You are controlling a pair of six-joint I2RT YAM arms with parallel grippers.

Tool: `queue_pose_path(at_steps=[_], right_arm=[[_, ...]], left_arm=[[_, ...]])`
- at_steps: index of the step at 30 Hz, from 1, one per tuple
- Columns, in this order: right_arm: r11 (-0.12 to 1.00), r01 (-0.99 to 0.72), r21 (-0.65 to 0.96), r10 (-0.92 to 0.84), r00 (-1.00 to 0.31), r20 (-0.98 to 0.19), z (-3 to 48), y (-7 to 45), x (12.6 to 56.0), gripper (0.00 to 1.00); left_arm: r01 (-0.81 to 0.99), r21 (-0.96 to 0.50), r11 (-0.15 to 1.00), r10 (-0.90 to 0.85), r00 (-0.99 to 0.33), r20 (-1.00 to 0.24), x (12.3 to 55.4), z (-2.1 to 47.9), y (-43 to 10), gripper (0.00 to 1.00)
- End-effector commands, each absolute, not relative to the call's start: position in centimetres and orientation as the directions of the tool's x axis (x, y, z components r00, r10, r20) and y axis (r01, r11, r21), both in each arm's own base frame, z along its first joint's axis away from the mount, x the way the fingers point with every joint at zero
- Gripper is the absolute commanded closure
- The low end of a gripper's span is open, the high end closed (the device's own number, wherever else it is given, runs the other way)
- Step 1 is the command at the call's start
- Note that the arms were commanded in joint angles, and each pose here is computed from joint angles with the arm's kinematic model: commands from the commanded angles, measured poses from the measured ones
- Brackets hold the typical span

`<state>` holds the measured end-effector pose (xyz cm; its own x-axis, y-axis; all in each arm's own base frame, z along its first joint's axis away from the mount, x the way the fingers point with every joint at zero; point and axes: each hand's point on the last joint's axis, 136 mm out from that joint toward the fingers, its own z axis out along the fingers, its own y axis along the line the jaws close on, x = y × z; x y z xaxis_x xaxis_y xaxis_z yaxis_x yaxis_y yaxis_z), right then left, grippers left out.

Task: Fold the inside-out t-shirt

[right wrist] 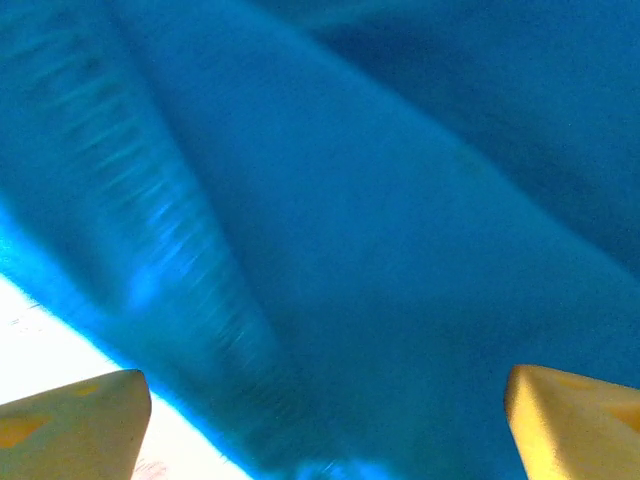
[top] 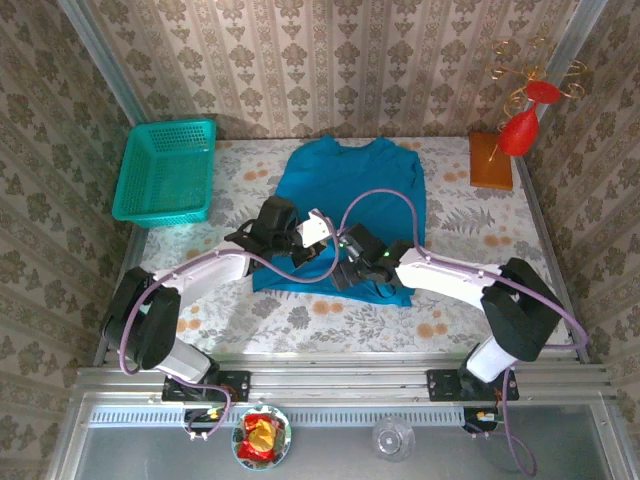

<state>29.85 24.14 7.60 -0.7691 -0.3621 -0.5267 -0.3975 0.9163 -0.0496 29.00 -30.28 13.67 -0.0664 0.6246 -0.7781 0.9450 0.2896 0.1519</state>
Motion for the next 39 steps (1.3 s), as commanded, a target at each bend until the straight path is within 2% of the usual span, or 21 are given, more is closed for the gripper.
queue_pose_path(at_steps=[1, 5, 9, 19, 23, 25, 28, 32, 36, 39], right_arm=[[0.934, -0.245, -0.261, -0.354, -0.748, -0.561, 8.4, 21.0, 32.0, 0.09], [0.913, -0.159, -0.374, -0.359, -0.749, -0.557, 9.7, 18.3, 31.9, 0.16], [0.913, -0.169, -0.372, -0.366, -0.741, -0.563, 10.6, 17.8, 31.0, 0.28], [0.909, -0.244, -0.337, -0.394, -0.766, -0.507, 10.2, 18.2, 29.5, 0.71], [0.903, -0.293, -0.315, -0.419, -0.766, -0.488, 9.9, 19.1, 29.4, 0.92], [0.903, -0.313, -0.292, -0.423, -0.766, -0.485, 10.1, 19.6, 29.3, 1.00], [0.903, -0.351, -0.247, -0.429, -0.762, -0.485, 10.9, 20.5, 28.9, 1.00], [0.917, -0.384, -0.109, -0.385, -0.778, -0.496, 12.2, 21.7, 28.4, 1.00], [0.926, -0.377, 0.017, -0.314, -0.794, -0.521, 13.9, 22.1, 28.2, 1.00], [0.929, -0.358, 0.090, -0.258, -0.804, -0.535, 15.2, 22.1, 28.3, 1.00]], left_arm=[[0.966, 0.022, 0.258, 0.617, -0.147, -0.773, 27.4, 13.4, -30.7, 1.00], [0.960, 0.012, 0.281, 0.620, -0.172, -0.765, 27.8, 13.4, -30.4, 1.00], [0.955, 0.015, 0.296, 0.629, -0.183, -0.756, 28.3, 13.2, -30.4, 1.00], [0.954, 0.000, 0.299, 0.629, -0.197, -0.752, 28.4, 12.9, -30.4, 1.00], [0.955, 0.001, 0.296, 0.619, -0.191, -0.762, 28.4, 13.2, -30.5, 0.99], [0.956, -0.001, 0.293, 0.618, -0.190, -0.763, 28.3, 13.2, -30.5, 0.95], [0.961, 0.003, 0.278, 0.611, -0.175, -0.772, 28.0, 13.1, -30.8, 0.81], [0.971, 0.063, 0.229, 0.591, -0.087, -0.802, 26.8, 13.2, -32.3, 0.59], [0.976, 0.109, 0.186, 0.538, -0.008, -0.843, 25.4, 12.9, -33.9, 0.47], [0.969, 0.142, 0.203, 0.486, 0.026, -0.873, 25.0, 13.1, -34.5, 0.38]])
